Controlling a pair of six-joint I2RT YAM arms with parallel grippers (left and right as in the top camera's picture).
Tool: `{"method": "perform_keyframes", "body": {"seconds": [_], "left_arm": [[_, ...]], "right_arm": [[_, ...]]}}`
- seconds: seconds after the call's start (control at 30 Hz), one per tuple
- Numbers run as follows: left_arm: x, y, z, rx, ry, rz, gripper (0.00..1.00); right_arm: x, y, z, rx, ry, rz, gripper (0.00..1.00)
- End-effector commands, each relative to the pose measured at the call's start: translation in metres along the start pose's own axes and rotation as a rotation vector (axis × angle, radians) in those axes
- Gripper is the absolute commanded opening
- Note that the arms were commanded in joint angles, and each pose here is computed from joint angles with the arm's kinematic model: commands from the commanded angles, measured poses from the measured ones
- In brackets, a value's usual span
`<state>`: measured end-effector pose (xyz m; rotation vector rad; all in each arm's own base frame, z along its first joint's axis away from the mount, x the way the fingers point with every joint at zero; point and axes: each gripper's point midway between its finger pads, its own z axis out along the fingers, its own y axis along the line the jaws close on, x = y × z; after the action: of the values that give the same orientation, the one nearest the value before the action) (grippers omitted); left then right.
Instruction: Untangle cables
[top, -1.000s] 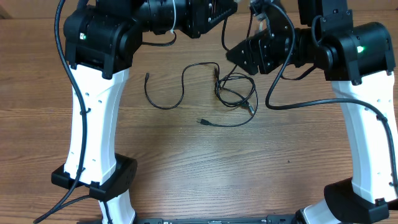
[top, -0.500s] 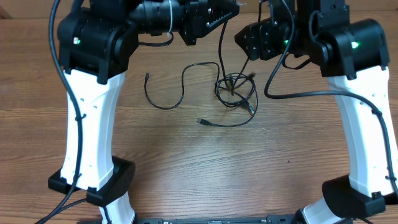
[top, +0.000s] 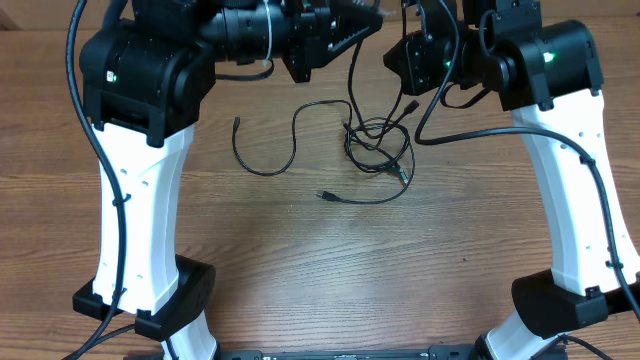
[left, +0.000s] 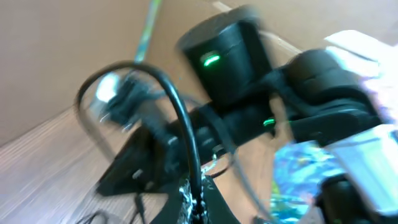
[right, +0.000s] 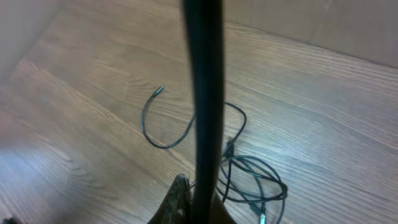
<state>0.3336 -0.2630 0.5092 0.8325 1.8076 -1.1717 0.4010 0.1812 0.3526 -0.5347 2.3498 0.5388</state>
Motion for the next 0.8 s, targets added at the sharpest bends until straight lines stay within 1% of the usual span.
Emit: {"method": "perform_keyframes", "body": {"seconds": [0.0, 0.13, 0.17, 0.2, 0.23, 0.3, 0.33, 0.43, 0.53, 0.63, 0.77], "left_arm": [[0.003, 0.029, -0.014, -0.227, 0.005, 0.033, 0.05], [0.023, 0.072, -0.030, -0.490, 0.069, -0.027, 0.12], [0.027, 0.078, -0.033, -0.528, 0.082, -0.037, 0.14], [0.031, 0.082, -0.036, -0.561, 0.097, -0.046, 0.22], [0.036, 0.086, -0.039, -0.586, 0.114, -0.057, 0.36], [0.042, 0.090, -0.043, -0.618, 0.137, -0.071, 0.50], [0.045, 0.092, -0.044, -0.631, 0.147, -0.076, 0.53], [0.054, 0.097, -0.051, -0.680, 0.180, -0.094, 0.56], [0.065, 0.104, -0.060, -0.745, 0.221, -0.112, 0.61], [0.072, 0.108, -0.065, -0.781, 0.249, -0.124, 0.64], [0.084, 0.116, -0.068, -0.822, 0.297, -0.149, 0.64]], "right_arm": [[-0.009, -0.023, -0.018, 0.097, -0.054, 0.069, 0.04], [-0.016, -0.062, -0.043, 0.239, -0.121, 0.170, 0.04], [-0.018, -0.068, -0.050, 0.257, -0.140, 0.184, 0.04], [-0.021, -0.074, -0.058, 0.274, -0.161, 0.196, 0.04], [-0.025, -0.082, -0.071, 0.296, -0.193, 0.216, 0.04], [-0.032, -0.094, -0.095, 0.331, -0.254, 0.248, 0.04], [-0.036, -0.100, -0.107, 0.348, -0.285, 0.268, 0.04], [-0.046, -0.125, -0.153, 0.414, -0.403, 0.348, 0.04], [-0.044, -0.158, -0.200, 0.503, -0.509, 0.451, 0.04], [-0.032, -0.187, -0.227, 0.579, -0.547, 0.514, 0.04], [-0.008, -0.229, -0.261, 0.683, -0.586, 0.628, 0.04]]}}
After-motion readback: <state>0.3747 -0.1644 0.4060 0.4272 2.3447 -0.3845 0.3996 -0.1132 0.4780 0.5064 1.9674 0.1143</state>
